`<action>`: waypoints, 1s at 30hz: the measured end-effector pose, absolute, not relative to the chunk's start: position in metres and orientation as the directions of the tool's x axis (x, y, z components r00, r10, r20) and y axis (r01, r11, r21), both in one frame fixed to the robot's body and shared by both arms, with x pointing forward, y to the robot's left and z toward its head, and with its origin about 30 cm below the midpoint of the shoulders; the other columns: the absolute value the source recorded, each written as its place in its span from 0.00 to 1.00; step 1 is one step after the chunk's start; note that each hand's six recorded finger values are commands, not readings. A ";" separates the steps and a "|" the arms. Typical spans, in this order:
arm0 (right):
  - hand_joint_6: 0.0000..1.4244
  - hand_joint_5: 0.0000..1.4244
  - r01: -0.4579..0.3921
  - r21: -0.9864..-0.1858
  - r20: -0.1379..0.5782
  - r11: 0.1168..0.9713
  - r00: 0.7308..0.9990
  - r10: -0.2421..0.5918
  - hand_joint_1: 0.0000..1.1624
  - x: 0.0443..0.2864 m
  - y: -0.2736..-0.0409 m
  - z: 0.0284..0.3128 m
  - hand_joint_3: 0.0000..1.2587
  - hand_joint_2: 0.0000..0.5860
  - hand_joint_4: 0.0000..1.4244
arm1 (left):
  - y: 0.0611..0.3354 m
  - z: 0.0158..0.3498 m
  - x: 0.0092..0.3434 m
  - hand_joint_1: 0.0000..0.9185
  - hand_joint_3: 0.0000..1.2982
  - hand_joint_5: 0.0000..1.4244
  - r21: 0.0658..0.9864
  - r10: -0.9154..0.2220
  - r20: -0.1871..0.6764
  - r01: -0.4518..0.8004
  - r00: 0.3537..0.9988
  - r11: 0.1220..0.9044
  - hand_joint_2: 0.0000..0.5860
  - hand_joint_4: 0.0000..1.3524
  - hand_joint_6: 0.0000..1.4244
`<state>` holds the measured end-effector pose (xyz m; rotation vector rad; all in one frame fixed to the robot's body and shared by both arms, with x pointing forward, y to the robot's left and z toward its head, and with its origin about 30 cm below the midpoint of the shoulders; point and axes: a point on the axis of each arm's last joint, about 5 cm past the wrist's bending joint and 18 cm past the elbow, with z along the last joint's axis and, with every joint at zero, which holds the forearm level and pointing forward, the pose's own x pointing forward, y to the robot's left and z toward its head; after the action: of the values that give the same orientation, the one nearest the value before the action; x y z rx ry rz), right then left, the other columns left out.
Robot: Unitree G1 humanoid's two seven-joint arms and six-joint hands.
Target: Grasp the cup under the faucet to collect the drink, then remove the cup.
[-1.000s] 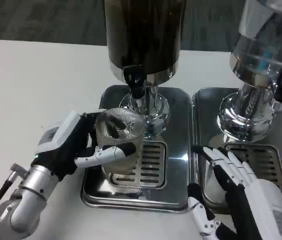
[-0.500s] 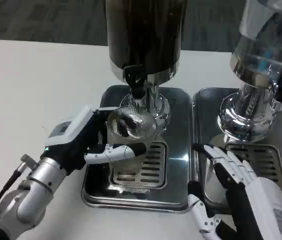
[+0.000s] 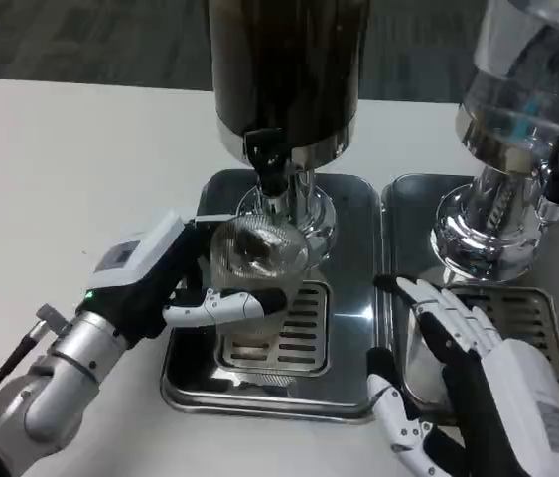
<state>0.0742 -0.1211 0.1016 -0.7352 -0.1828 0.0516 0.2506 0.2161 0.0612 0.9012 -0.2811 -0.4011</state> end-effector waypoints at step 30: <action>0.07 0.09 -0.031 -0.636 0.115 0.771 0.984 0.135 0.29 0.077 -0.119 0.098 0.17 0.79 0.11 | 0.233 0.067 0.244 0.09 0.13 0.12 0.865 -0.487 0.095 0.171 0.868 0.473 0.04 0.02 0.25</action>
<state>0.0773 -0.1192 0.0979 -0.6850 -0.1575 0.0906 0.2442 0.2328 0.0672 1.0030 -0.3524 -0.4128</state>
